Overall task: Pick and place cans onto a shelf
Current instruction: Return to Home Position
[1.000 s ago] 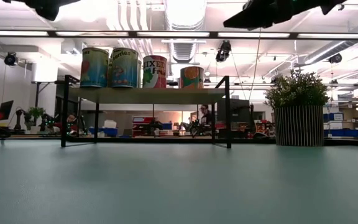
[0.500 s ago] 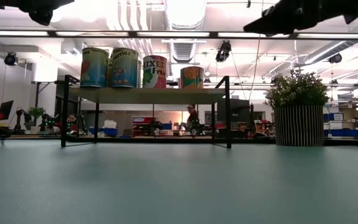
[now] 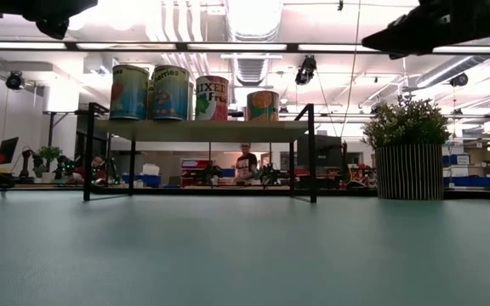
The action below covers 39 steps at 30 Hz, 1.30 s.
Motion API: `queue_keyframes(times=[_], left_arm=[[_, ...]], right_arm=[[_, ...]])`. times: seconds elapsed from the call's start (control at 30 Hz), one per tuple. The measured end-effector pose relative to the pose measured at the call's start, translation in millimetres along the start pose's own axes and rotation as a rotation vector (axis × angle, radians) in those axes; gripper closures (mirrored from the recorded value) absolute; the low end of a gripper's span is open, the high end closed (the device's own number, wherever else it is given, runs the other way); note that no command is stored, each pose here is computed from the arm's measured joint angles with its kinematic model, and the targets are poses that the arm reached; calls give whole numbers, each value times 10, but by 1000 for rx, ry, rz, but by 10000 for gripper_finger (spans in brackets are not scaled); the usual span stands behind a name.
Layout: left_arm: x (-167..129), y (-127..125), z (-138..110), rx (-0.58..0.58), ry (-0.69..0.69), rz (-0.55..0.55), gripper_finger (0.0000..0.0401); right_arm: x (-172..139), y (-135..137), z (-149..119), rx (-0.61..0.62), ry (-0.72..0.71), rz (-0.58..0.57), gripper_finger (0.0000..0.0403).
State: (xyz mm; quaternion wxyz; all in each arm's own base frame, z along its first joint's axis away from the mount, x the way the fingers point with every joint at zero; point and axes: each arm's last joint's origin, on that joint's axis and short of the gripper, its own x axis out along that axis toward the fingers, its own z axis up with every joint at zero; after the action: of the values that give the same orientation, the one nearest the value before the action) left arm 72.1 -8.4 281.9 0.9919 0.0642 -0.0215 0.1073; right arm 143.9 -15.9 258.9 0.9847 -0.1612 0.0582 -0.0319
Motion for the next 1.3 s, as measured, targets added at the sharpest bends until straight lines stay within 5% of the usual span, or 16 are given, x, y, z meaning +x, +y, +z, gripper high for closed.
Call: queue_keyframes(times=[1.3], left_arm=[[-161, 67, -186, -58, -77, 14, 401]], right_arm=[[-584, 144, -413, 18, -220, -141, 394]])
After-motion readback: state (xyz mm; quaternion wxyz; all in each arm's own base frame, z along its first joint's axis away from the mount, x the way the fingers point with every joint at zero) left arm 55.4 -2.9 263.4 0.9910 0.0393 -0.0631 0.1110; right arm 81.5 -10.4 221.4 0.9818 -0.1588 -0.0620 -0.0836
